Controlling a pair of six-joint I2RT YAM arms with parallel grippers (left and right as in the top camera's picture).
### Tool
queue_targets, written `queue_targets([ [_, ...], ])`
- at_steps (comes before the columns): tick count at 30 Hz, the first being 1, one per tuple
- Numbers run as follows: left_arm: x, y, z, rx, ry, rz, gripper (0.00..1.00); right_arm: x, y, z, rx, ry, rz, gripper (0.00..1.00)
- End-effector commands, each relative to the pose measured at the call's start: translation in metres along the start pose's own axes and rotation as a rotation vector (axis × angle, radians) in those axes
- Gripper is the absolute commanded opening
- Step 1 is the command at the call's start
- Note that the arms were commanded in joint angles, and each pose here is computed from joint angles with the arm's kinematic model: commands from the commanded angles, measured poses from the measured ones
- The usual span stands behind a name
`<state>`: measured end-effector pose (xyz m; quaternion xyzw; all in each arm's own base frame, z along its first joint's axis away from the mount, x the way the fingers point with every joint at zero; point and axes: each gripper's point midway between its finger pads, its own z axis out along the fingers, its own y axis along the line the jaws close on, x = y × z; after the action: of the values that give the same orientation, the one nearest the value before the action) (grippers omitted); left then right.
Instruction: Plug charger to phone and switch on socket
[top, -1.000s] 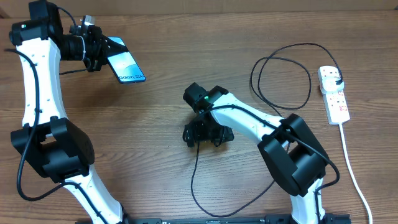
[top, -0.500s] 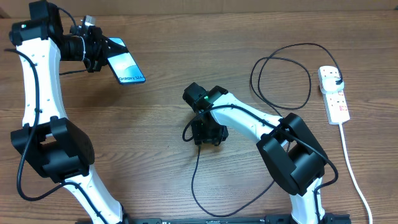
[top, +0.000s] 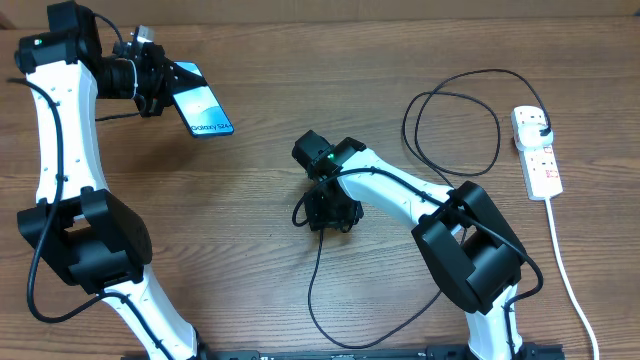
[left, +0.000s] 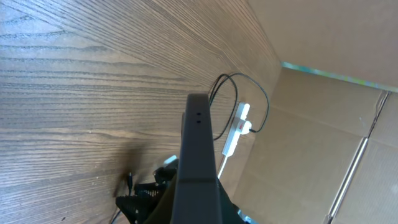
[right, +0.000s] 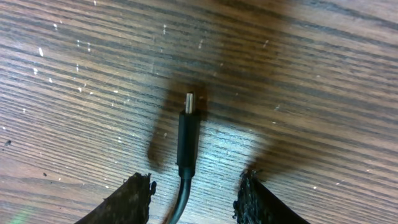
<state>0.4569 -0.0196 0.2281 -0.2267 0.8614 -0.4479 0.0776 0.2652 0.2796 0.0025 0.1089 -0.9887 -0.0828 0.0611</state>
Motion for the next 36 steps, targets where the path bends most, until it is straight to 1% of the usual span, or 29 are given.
queue_targets([
  [1,0.006,-0.018,-0.005,0.048,0.003,0.049,0.04,0.003,-0.005,0.022,0.020,0.040,-0.010,0.44],
  [6,0.006,-0.018,-0.005,0.048,0.003,0.049,0.04,0.000,-0.004,0.022,0.021,0.031,-0.013,0.31],
  [14,0.006,-0.018,-0.005,0.048,0.002,0.050,0.04,-0.001,-0.005,0.022,0.025,0.025,-0.017,0.20],
  [21,0.005,-0.018,-0.005,0.049,0.001,0.052,0.04,-0.007,-0.011,0.021,0.025,0.012,-0.013,0.04],
  [25,0.007,-0.018,-0.005,0.047,0.008,0.042,0.04,-0.012,-0.019,0.018,0.017,0.008,-0.011,0.04],
  [30,0.013,-0.015,-0.005,0.039,0.027,0.021,0.04,-0.015,-0.023,0.003,-0.047,0.026,-0.034,0.04],
  [33,0.015,-0.019,-0.005,0.057,0.035,0.022,0.04,-0.021,-0.020,-0.018,-0.154,0.022,-0.063,0.04],
  [36,0.017,-0.031,-0.005,0.121,0.054,0.036,0.04,-0.026,-0.014,-0.046,-0.302,-0.002,-0.103,0.04],
])
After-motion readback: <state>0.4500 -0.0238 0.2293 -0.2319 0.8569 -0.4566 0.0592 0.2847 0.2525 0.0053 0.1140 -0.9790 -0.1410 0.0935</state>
